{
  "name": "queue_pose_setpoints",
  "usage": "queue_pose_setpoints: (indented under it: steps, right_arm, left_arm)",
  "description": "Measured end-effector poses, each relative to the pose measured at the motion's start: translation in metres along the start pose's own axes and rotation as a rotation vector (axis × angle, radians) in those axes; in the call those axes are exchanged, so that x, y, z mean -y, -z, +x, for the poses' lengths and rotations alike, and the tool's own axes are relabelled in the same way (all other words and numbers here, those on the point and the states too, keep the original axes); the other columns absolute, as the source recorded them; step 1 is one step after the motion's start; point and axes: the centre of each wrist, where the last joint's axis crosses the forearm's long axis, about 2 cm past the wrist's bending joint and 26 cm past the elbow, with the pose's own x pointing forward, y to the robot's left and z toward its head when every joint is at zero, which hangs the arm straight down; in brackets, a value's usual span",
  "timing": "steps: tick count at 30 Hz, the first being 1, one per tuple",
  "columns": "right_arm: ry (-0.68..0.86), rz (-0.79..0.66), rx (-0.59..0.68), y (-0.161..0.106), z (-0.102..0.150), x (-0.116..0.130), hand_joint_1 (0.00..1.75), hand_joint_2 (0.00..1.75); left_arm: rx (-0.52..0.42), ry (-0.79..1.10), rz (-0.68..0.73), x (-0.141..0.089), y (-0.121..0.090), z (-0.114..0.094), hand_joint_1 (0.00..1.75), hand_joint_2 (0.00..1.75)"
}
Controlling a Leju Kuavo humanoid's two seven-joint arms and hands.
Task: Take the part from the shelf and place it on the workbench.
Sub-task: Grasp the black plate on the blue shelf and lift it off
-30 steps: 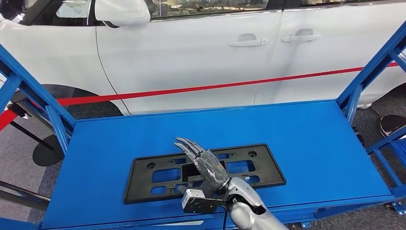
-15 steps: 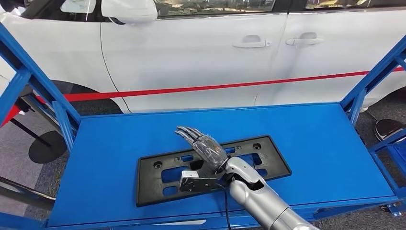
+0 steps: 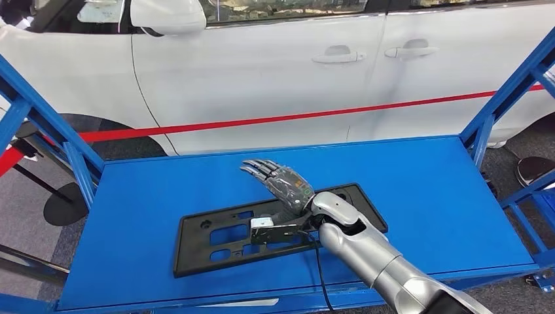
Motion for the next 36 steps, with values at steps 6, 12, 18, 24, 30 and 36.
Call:
queue_pose_setpoints:
  steps: [6,12,18,24,30,36]
  right_arm:
    - [0.005,0.013,0.004,0.001,-0.002,-0.002,0.00,1.75]
    - [0.041,-0.066,0.034,0.019,0.011,0.008,0.00,1.75]
    - [0.066,-0.118,0.073,0.035,0.024,0.020,0.00,1.75]
    - [0.072,-0.118,0.086,0.043,0.030,0.026,0.00,1.75]
    - [0.101,-0.161,0.118,0.048,0.032,0.039,0.00,1.75]
    - [0.058,-0.162,0.127,0.044,0.024,0.059,0.00,1.75]
  left_arm:
    - [-0.001,0.001,0.001,0.000,0.000,-0.002,0.00,0.00]
    - [-0.005,0.012,-0.001,0.000,0.000,0.000,0.00,0.00]
    - [-0.003,0.014,-0.003,0.001,0.000,0.001,0.00,0.00]
    - [-0.001,0.012,-0.002,0.002,0.000,0.001,0.00,0.00]
    - [-0.003,-0.003,0.000,0.002,0.000,0.001,0.00,0.00]
    - [0.004,-0.010,0.007,0.000,0.000,0.000,0.00,0.00]
